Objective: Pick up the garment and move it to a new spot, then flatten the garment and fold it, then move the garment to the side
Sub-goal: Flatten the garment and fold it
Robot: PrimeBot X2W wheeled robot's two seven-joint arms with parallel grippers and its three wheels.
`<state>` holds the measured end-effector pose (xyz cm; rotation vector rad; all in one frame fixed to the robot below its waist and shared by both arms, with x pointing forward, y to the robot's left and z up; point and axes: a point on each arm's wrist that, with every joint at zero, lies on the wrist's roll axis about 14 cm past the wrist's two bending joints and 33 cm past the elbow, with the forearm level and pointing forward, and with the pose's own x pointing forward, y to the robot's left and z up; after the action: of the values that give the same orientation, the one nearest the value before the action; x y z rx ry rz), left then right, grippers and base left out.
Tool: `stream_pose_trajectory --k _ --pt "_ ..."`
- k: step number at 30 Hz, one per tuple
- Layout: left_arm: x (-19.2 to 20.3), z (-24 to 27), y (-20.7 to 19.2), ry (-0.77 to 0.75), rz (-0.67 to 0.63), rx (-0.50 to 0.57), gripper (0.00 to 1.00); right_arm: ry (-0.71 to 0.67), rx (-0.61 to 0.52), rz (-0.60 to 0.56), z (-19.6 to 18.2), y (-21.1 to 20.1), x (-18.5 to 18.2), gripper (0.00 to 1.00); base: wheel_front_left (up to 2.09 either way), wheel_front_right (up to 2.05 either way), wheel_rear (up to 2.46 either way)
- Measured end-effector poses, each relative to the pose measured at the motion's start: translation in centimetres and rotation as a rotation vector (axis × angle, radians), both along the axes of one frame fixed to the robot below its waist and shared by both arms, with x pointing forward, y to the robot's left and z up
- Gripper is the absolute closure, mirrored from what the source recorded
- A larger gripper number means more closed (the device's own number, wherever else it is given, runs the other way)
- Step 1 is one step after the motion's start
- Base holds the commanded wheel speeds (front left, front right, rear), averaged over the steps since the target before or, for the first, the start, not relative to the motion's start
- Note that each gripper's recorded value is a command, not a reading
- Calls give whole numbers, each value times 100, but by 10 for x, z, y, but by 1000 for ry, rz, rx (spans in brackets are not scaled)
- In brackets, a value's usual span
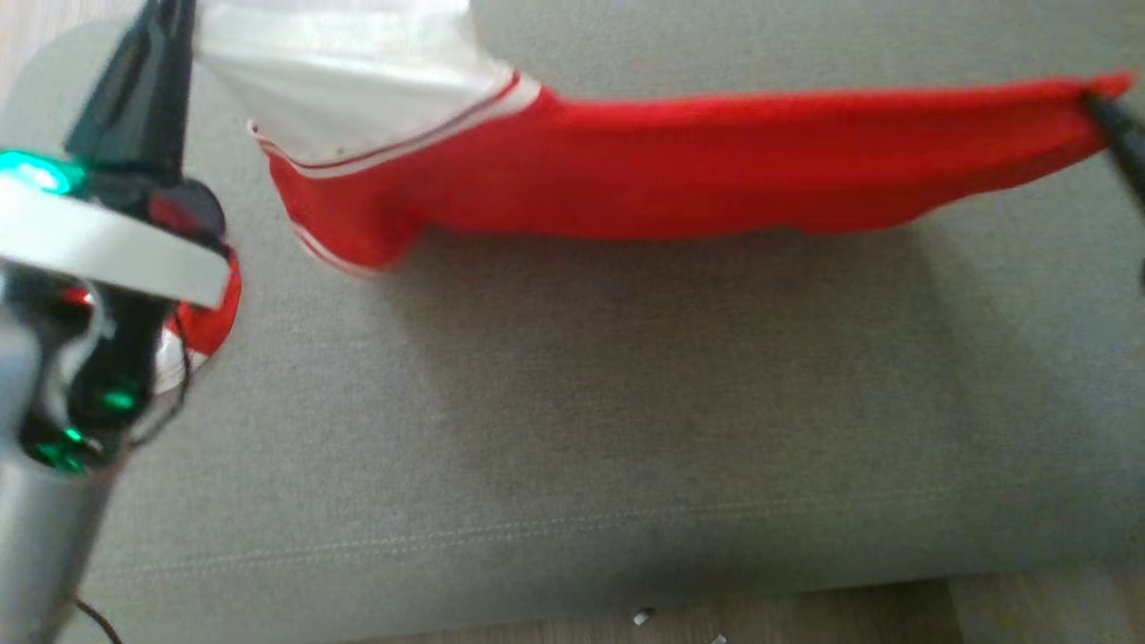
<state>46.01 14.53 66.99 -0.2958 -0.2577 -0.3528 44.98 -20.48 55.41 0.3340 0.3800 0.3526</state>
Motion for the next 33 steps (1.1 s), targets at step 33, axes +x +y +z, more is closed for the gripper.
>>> stream_pose_trajectory --k 33 --pt "204 129 -34 -716 169 358 100 -580 -377 -118 72 49 285 100 0 0 0"
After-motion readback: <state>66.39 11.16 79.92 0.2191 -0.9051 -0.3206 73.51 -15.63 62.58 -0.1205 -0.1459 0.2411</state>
